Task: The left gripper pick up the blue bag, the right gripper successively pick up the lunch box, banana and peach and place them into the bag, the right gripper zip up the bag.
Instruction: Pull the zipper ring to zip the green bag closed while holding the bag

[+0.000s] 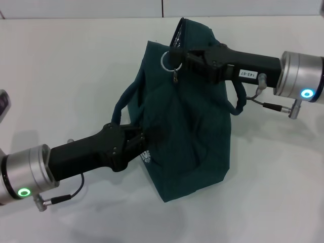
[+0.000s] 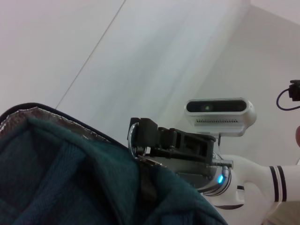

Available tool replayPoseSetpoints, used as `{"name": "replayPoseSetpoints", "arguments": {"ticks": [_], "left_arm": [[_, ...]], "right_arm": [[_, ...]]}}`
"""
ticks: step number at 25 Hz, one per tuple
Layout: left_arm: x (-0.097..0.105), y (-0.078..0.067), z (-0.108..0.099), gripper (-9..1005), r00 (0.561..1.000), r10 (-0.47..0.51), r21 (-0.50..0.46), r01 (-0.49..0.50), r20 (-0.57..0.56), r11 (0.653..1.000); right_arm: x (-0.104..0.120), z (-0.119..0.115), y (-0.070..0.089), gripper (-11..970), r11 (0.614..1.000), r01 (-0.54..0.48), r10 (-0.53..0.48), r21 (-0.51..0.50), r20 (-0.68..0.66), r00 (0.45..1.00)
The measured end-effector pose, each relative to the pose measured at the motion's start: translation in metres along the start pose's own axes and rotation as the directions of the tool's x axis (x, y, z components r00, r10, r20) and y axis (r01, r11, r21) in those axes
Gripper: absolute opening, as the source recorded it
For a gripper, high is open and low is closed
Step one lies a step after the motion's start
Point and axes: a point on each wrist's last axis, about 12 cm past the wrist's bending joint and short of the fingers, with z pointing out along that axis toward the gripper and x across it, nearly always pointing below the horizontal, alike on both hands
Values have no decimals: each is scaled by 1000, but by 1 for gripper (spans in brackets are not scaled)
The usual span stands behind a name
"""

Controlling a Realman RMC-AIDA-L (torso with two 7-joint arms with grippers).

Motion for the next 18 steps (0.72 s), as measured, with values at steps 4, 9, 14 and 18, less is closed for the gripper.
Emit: {"name": "replayPoseSetpoints", "arguments": {"ticks": [4,9,14,18], "left_arm": [[1,0,-3,58,1000,7,-7,-7,0,1000],[2,-1,-7,55,1000,7,-16,-7,0,1000],[1,-5,-9,54,1000,28,10,-28,12,1000],[2,-6,-9,53,999,36,22,-36,10,999]], "right_arm": [[0,-3,-1,23,1000,-15,15,6,-2,1000],[2,-6,-2,23,999,-31,31,22,-4,1000],[1,-4,-3,23,999,-25,25,28,-4,1000],[-1,-3,-3,23,999,-21,21,24,-1,1000]]}}
